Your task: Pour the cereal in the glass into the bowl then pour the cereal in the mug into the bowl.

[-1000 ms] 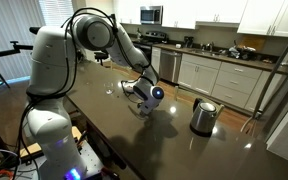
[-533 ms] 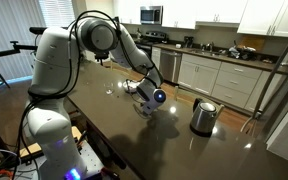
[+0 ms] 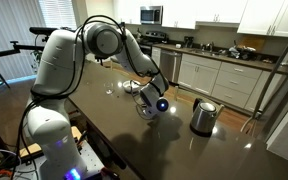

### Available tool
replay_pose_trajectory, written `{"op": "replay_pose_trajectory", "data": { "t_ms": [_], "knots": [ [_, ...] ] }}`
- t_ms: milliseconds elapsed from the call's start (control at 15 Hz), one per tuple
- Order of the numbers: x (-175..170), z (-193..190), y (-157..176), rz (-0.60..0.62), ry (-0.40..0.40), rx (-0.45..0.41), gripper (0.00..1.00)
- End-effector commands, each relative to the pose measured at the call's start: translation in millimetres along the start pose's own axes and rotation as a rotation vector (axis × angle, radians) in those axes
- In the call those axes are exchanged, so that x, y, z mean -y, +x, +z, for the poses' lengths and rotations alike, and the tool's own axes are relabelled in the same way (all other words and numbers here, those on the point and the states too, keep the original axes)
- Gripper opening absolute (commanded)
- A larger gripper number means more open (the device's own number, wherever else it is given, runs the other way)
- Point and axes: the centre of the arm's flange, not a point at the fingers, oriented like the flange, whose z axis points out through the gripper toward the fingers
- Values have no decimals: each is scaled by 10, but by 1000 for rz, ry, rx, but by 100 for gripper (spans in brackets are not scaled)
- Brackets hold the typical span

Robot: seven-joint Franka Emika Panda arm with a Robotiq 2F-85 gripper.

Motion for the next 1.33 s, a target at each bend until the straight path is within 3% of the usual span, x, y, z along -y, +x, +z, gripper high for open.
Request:
{"op": "replay_pose_trajectory", "data": {
  "t_ms": [0, 1267],
  "knots": [
    [32, 69, 85, -6, -7, 69, 100],
    [-12, 227, 100, 14, -50, 265, 100]
  ]
}}
